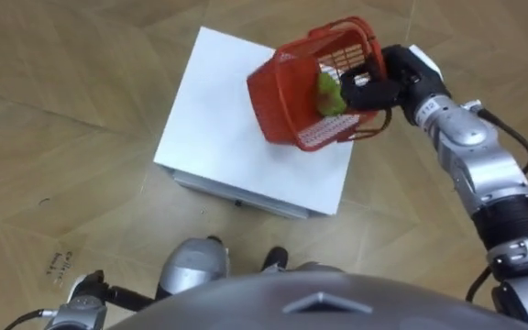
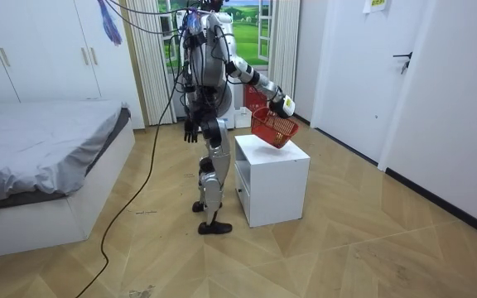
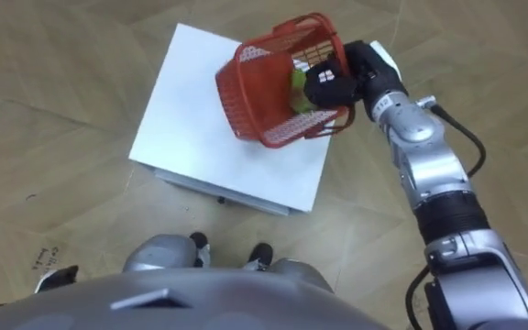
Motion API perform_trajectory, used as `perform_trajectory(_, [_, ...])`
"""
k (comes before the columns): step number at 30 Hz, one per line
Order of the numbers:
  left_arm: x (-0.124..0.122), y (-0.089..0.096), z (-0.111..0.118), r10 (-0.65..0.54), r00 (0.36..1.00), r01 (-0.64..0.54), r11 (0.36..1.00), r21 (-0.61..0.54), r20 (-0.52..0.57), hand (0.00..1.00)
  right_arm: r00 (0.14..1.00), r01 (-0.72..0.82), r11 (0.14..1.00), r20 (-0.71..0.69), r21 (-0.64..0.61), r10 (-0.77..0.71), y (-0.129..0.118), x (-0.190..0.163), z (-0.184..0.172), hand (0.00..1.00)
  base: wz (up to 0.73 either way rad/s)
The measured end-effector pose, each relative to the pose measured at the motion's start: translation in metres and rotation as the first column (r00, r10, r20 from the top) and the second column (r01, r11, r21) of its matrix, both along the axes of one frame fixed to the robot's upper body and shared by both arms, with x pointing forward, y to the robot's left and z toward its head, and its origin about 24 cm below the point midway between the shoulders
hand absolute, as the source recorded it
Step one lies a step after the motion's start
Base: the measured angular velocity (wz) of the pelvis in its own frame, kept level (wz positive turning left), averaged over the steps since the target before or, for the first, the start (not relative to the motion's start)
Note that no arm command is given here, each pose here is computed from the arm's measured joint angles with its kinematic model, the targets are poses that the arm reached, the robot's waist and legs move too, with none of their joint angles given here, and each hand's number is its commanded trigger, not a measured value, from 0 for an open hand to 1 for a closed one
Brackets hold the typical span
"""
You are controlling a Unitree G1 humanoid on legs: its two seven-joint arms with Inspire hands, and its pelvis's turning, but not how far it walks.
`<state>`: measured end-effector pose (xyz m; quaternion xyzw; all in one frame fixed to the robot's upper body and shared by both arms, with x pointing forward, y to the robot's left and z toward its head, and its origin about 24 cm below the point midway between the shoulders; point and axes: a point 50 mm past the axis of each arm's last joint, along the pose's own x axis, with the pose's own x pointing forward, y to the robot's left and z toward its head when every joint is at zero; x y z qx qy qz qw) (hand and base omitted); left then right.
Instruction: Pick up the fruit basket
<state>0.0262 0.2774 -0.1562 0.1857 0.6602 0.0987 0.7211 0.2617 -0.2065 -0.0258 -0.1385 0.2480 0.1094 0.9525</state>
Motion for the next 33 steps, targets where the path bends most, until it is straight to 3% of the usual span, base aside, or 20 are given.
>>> perform_trajectory(20, [-0.007,-0.005,-0.003,-0.063,0.996,0.061,0.997,-0.041,-0.057,0.0,0.98,-0.057,0.995,-0.187,0.076,0.071,0.025,-0.02,-0.038,1.0,0.08])
perform_trajectory(28, [0.001,-0.006,-0.002,-0.098,0.995,0.097,0.995,-0.031,-0.023,0.0,0.982,-0.012,0.995,-0.184,0.1,0.03,0.028,-0.022,-0.043,1.0,0.05])
perform_trajectory(32, [0.001,-0.007,-0.002,-0.099,0.995,0.098,0.995,-0.024,-0.02,0.0,0.965,0.047,0.997,-0.259,0.067,-0.028,0.022,-0.035,-0.062,1.0,0.07])
perform_trajectory(33, [0.0,-0.007,-0.002,-0.098,0.995,0.098,0.995,-0.024,-0.021,0.0,0.961,0.056,0.997,-0.274,0.061,-0.037,0.021,-0.039,-0.065,0.72,0.0])
